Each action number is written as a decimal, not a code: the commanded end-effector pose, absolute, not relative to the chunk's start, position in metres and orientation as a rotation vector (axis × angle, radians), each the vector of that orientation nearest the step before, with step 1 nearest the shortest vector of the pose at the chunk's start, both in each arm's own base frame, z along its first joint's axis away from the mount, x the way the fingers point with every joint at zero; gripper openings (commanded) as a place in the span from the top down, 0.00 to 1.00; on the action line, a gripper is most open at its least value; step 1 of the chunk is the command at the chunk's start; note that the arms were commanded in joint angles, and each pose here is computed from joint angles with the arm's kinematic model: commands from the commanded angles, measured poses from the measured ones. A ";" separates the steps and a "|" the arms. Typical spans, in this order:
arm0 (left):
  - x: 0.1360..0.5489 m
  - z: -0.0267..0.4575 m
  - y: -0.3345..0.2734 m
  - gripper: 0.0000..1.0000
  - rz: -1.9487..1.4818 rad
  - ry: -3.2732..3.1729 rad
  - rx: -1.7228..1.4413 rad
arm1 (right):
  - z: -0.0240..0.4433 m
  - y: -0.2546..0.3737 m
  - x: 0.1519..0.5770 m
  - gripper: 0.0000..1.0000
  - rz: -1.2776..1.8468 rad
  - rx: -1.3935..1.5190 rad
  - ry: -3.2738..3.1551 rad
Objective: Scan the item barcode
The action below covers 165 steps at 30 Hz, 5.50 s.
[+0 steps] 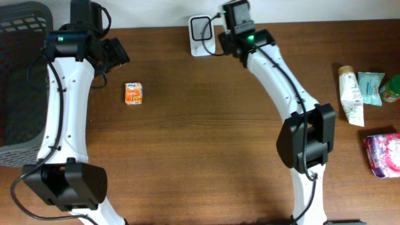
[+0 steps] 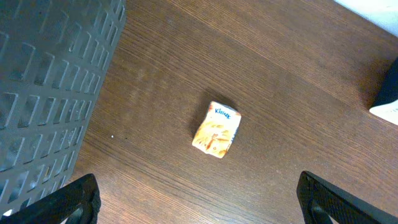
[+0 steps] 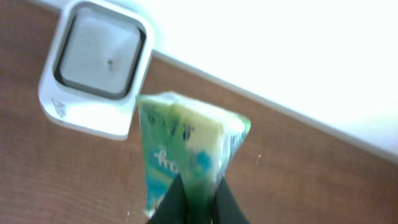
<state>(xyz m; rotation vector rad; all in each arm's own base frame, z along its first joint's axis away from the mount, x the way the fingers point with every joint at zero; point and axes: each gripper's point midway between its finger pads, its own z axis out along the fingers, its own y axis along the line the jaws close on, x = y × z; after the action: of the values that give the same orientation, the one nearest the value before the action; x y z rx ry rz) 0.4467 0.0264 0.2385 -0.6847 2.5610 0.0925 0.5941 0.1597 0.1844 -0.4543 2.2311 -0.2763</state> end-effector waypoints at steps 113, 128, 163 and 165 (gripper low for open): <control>0.509 0.091 0.004 1.00 0.032 2.951 -0.332 | 0.179 0.023 0.484 0.01 0.202 0.297 2.795; 0.466 0.063 -0.109 1.00 1.073 2.611 0.133 | 0.179 0.023 0.484 0.01 0.202 0.297 2.795; 0.447 0.039 -0.129 0.57 0.764 2.869 0.077 | 0.179 0.023 0.484 0.01 0.202 0.297 2.795; 0.433 0.038 -0.153 0.45 0.743 2.898 0.209 | 0.179 0.023 0.484 0.01 0.202 0.297 2.795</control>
<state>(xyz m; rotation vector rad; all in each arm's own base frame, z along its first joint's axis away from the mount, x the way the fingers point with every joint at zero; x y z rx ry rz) 0.4529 -0.1151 0.0471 0.0917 2.8043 0.8823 0.4831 0.0223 0.1683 0.2956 2.8189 0.1914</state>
